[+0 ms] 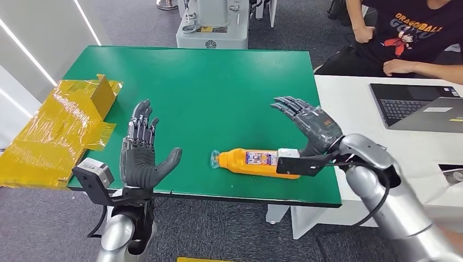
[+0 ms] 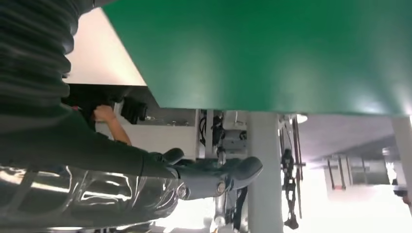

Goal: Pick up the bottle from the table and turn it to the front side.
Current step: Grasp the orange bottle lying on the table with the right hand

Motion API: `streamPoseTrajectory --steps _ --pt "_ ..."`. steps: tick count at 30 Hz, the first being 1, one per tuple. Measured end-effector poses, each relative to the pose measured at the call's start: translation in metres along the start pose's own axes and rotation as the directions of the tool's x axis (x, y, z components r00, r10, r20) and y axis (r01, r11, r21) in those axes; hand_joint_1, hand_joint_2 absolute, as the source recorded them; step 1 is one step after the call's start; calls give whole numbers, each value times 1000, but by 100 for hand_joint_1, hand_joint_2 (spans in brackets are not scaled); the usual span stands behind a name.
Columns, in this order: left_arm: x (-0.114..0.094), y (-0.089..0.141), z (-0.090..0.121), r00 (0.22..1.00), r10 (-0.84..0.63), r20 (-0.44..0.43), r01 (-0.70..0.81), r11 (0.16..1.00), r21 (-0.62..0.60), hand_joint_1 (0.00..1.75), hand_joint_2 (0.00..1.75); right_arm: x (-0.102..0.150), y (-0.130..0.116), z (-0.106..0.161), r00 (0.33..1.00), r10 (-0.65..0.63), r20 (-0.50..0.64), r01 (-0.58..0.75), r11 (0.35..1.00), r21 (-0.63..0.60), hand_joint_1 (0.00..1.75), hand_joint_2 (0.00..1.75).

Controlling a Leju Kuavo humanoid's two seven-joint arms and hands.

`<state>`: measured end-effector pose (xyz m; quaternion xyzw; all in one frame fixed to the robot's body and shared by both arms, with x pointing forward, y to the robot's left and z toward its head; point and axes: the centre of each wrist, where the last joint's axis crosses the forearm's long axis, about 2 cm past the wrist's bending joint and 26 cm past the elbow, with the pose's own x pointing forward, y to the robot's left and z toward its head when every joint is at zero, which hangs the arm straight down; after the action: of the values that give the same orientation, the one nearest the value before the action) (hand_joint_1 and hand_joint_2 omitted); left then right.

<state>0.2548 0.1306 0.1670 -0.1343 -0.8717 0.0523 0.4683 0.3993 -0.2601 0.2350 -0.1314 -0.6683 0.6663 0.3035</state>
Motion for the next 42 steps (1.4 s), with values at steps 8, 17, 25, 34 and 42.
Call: streamPoseTrajectory --steps 8,17,25,34,42 --pt "-1 3 -5 1000 6 7 -6 1000 -9 0 175 -36 -36 18 999 0 -42 8 983 186 0 175" --pt "-3 3 -13 1000 20 24 -19 1000 -7 0 175 -53 -23 9 989 -139 -50 147 920 363 0 175" --pt "-2 2 -19 999 23 30 -23 1000 -17 0 175 -62 51 18 973 -187 -137 228 874 428 0 175" --pt "-4 0 -18 1000 25 8 -24 999 -33 0 175 -63 95 26 970 -105 -219 200 856 476 0 175" --pt "-10 -2 -19 1000 18 -8 -19 999 -50 0 175 -64 105 28 973 -37 -227 145 865 480 0 175"
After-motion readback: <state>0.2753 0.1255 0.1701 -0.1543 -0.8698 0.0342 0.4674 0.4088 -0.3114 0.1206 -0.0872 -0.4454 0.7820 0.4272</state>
